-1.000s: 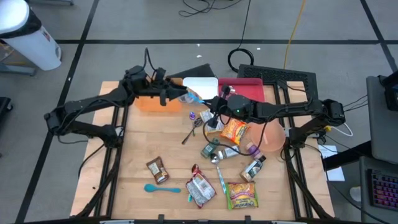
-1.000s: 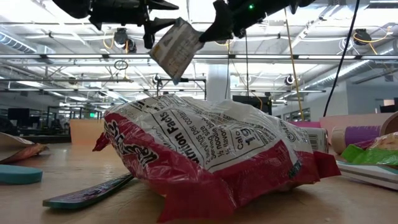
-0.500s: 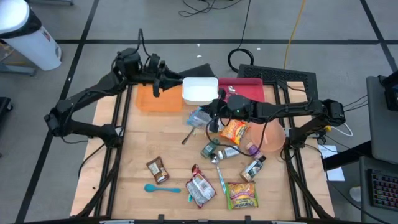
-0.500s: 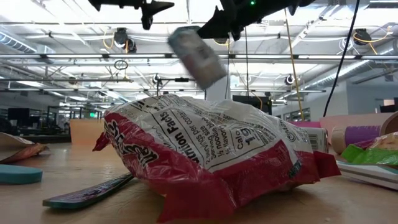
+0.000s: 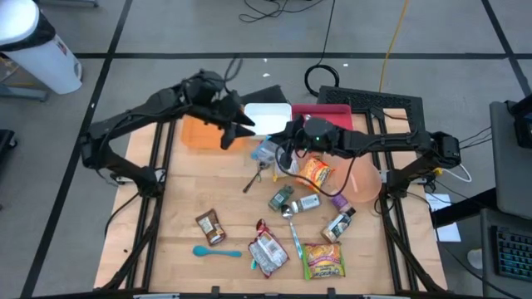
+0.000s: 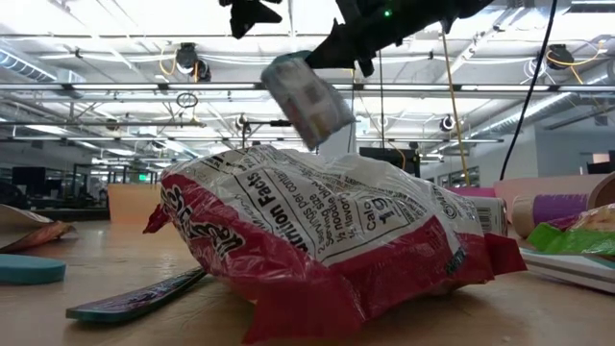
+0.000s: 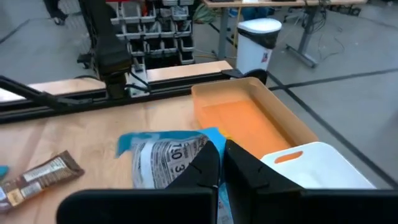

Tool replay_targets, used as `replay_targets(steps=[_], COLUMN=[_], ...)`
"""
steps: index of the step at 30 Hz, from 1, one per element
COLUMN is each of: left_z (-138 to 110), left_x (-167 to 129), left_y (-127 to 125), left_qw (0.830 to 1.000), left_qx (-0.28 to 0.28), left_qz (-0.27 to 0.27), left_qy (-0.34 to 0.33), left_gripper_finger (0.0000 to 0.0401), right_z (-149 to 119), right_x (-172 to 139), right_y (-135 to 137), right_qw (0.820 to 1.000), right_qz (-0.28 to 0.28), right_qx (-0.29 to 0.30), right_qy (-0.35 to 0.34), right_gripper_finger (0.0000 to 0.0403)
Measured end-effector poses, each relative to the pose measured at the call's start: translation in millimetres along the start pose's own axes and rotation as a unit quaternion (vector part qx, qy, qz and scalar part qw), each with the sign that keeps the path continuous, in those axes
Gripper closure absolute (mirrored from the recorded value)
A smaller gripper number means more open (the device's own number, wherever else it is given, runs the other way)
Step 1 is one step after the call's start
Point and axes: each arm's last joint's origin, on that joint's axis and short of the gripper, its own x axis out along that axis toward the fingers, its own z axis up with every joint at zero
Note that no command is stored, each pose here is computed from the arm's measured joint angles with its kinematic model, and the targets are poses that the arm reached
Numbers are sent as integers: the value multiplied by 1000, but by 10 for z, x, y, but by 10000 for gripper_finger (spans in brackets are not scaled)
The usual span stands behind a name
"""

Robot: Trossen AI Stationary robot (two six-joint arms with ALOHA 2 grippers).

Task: Pick & Place Food Item
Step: Put the light blue noodle pack into the orange bin

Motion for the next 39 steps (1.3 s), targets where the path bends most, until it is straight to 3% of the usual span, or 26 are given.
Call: replay_targets(steps=[10, 14, 20, 29, 39], left_z=[-61, -112, -126, -122, -131], left_x=[360, 430, 443, 445, 438], left_y=[-38, -33, -36, -38, -15], left_qw=[997, 994, 989, 989, 985], left_qx=[14, 24, 48, 50, 47], left_qz=[7, 37, 77, 79, 118], left_qy=[72, 101, 113, 111, 119], left_gripper_finger=[219, 219, 219, 219, 219], right_z=[8, 16, 30, 81, 85], right_x=[8, 10, 9, 6, 6], right_y=[-121, -157, -167, -164, -158], right_qw=[999, 998, 998, 997, 997], right_qz=[-9, -14, -15, -12, -9], right_qx=[46, 54, 55, 66, 66], right_qy=[-2, -6, -13, -39, -41], right_gripper_finger=[403, 403, 403, 403, 403])
